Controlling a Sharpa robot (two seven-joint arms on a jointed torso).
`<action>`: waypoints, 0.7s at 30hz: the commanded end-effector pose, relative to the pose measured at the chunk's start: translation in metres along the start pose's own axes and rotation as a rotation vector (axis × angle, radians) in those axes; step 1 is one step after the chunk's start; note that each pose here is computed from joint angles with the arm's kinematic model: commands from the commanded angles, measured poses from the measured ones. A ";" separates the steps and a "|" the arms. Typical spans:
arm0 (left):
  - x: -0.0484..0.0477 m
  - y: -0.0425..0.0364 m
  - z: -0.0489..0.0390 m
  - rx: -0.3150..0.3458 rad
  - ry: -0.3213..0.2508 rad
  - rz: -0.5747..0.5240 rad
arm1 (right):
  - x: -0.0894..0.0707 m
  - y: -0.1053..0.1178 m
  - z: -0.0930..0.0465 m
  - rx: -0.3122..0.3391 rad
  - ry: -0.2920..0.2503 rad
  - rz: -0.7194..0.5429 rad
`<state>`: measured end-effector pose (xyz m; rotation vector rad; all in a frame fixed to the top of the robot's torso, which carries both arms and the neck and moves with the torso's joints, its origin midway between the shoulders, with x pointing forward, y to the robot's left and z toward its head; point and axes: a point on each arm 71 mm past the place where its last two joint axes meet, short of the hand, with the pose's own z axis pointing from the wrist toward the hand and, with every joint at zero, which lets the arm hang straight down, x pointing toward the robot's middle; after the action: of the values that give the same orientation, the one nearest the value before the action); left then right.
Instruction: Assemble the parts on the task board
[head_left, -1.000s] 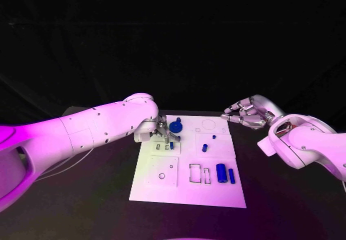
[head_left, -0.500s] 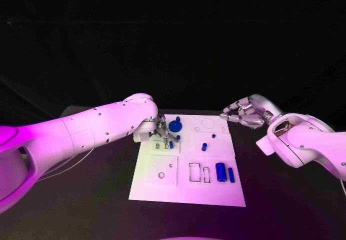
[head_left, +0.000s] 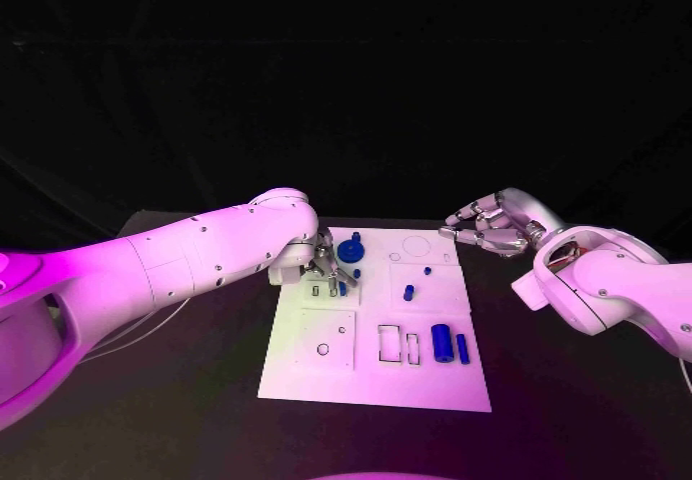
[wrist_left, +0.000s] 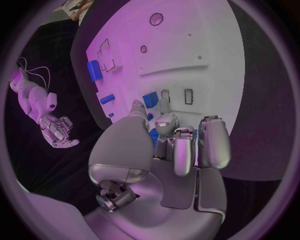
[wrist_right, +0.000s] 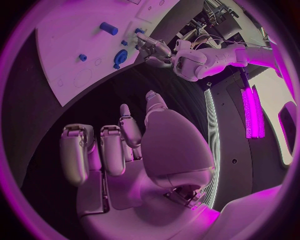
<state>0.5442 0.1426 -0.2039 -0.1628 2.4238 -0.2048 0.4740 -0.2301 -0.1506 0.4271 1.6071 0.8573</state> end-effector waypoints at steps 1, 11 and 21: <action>0.0013 -0.0039 -0.0003 0.019 0.006 0.000 | 0.001 0.000 0.000 -0.007 0.013 -0.010; 0.0005 -0.0031 -0.0003 0.022 -0.006 -0.020 | 0.002 0.000 0.001 -0.006 0.015 -0.011; 0.0010 -0.0029 -0.0004 0.026 0.003 -0.018 | 0.004 0.000 0.002 -0.004 0.020 -0.011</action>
<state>0.5442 0.1426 -0.2040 -0.1763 2.4170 -0.2180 0.4751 -0.2288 -0.1525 0.4261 1.6126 0.8570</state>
